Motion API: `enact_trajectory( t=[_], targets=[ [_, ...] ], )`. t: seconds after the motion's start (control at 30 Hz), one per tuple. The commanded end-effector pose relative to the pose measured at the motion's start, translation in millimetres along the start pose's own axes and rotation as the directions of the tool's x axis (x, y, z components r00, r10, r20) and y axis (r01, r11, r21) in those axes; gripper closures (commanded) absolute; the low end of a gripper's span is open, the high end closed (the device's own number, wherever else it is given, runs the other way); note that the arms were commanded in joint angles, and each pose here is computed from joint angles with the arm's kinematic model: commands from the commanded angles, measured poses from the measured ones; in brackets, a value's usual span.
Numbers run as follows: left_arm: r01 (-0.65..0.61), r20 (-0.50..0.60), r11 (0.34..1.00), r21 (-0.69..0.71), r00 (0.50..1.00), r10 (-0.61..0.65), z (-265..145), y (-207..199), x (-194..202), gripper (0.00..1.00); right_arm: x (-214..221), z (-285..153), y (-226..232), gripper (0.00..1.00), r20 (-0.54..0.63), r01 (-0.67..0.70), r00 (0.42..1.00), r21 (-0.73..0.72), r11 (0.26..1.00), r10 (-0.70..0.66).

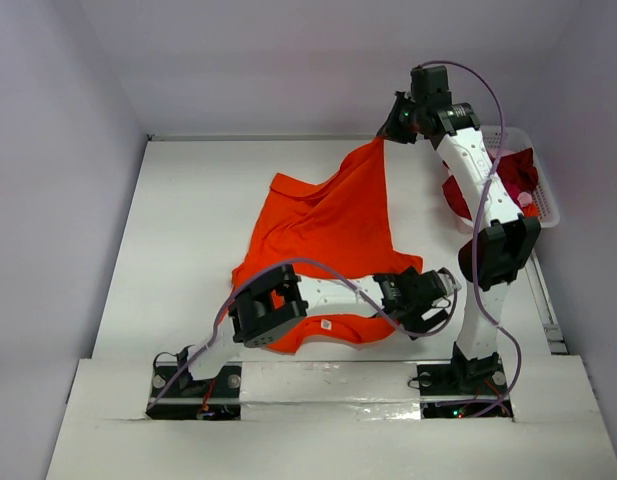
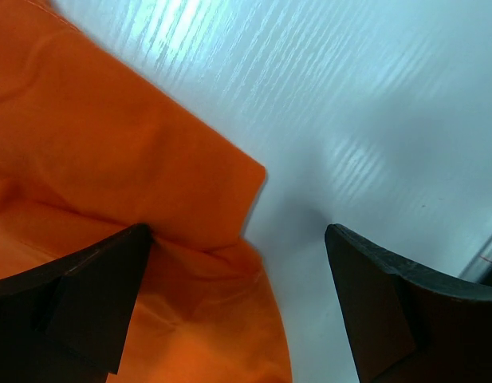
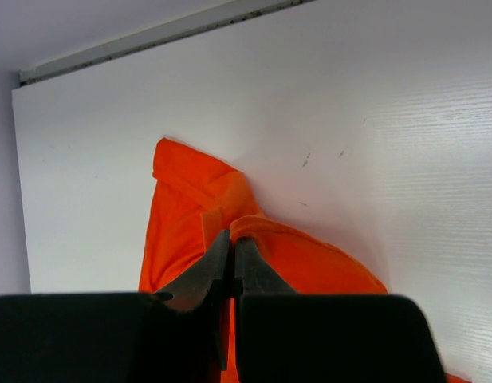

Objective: Fold and stack the t-shirts
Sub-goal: Flatten the tshirt out

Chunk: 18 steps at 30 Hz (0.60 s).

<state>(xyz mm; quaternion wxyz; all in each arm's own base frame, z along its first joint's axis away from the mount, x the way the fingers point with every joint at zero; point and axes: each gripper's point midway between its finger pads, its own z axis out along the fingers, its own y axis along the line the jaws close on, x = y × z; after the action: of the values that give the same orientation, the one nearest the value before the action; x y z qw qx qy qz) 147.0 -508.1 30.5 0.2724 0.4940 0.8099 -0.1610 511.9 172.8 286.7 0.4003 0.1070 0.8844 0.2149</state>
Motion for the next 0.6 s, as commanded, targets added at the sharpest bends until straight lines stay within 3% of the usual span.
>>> enact_trajectory(
  t=[0.0, 0.43, 0.57],
  targets=[
    [-0.008, 0.064, 1.0, 0.016, 0.998, 0.007, -3.7, -5.4, -17.2, 0.08, -29.7, -36.0, 20.4, 1.0, 0.098, 0.026, 0.995, -0.072, 0.997, -0.019],
    [-0.008, 0.118, 1.0, -0.017, 0.993, 0.01, -6.2, -1.2, -38.5, 0.08, -26.0, -30.5, 20.2, 1.0, 0.084, 0.023, 0.996, -0.079, 0.997, -0.016],
    [-0.005, 0.099, 0.996, -0.087, 0.995, 0.014, 0.9, 9.9, -35.9, 0.1, -26.5, -31.7, 21.2, 1.0, 0.085, 0.023, 0.996, -0.083, 0.996, -0.016]
  ],
)
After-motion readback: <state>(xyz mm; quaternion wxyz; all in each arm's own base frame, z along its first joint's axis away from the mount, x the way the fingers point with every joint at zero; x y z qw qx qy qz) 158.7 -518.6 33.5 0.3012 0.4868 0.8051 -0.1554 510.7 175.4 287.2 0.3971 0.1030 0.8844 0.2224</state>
